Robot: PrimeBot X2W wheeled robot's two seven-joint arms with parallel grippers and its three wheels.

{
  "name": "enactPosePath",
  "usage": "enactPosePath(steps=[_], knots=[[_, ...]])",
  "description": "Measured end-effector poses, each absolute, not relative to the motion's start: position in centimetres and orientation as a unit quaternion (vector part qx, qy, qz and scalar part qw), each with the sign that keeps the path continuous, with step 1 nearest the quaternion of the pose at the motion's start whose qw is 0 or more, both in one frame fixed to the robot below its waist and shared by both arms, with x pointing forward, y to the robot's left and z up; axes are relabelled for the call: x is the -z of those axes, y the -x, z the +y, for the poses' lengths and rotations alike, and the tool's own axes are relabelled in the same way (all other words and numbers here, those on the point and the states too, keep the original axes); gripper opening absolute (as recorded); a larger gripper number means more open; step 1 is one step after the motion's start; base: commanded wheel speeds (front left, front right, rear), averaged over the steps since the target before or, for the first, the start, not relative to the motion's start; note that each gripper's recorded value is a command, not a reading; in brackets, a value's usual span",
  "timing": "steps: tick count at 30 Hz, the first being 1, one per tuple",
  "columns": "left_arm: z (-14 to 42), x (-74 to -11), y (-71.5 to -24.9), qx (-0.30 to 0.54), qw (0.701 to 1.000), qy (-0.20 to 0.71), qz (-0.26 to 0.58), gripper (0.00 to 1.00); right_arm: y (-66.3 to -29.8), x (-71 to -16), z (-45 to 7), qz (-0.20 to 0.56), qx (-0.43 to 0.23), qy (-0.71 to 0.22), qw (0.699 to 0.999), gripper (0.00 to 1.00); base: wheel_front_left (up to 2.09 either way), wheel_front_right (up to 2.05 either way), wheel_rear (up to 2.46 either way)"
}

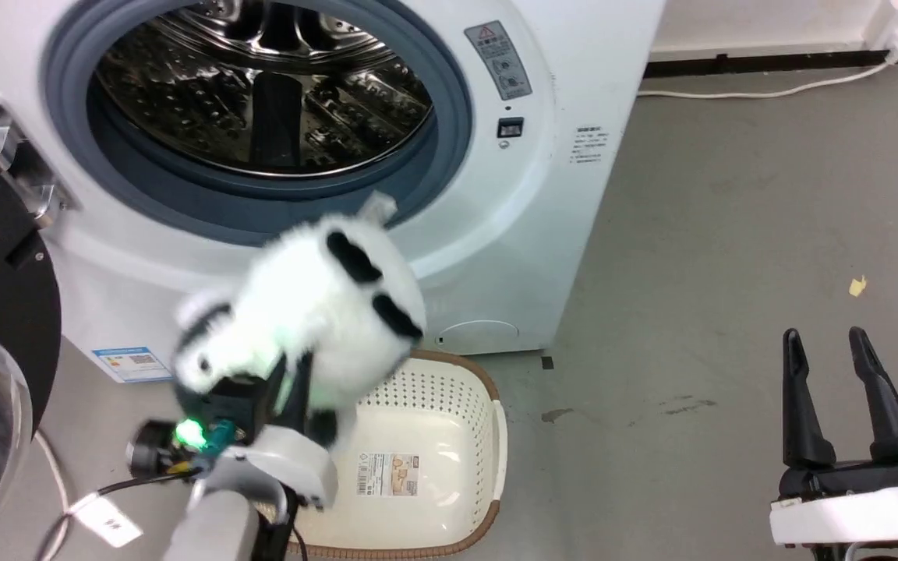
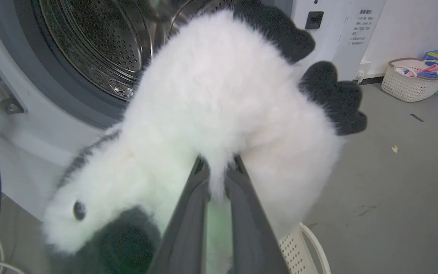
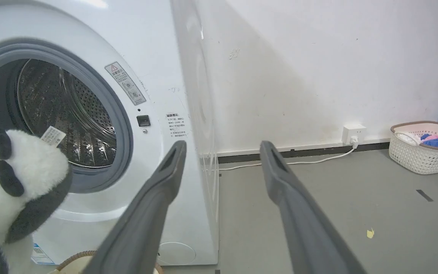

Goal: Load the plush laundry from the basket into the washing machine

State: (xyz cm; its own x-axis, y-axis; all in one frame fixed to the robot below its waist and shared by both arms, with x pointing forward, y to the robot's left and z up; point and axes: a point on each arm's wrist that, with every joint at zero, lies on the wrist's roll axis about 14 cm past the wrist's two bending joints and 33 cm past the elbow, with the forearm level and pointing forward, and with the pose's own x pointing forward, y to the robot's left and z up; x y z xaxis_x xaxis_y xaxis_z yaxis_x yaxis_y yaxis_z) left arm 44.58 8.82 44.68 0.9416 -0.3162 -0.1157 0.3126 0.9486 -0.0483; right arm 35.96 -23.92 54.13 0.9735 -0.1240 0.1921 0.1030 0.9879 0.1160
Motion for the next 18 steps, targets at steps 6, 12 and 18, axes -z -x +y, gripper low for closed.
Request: enactPosePath(steps=[6,12,18], knots=[[9.5,-49.6,-46.5,0.152,0.988,0.016,-0.028,0.00,-36.5,-53.4,-23.9,-0.088,0.057,-0.050,0.993,1.00,0.00,0.00,0.00],[8.6,-52.5,-53.2,0.162,0.984,-0.001,-0.076,0.00,-38.6,-51.0,-24.3,-0.056,0.064,-0.053,0.995,1.00,0.00,0.00,0.00],[7.3,-52.4,-60.2,0.177,0.981,-0.046,-0.066,0.00,-40.5,-48.5,-25.3,-0.028,0.080,-0.064,0.994,1.00,0.00,0.00,0.00]])
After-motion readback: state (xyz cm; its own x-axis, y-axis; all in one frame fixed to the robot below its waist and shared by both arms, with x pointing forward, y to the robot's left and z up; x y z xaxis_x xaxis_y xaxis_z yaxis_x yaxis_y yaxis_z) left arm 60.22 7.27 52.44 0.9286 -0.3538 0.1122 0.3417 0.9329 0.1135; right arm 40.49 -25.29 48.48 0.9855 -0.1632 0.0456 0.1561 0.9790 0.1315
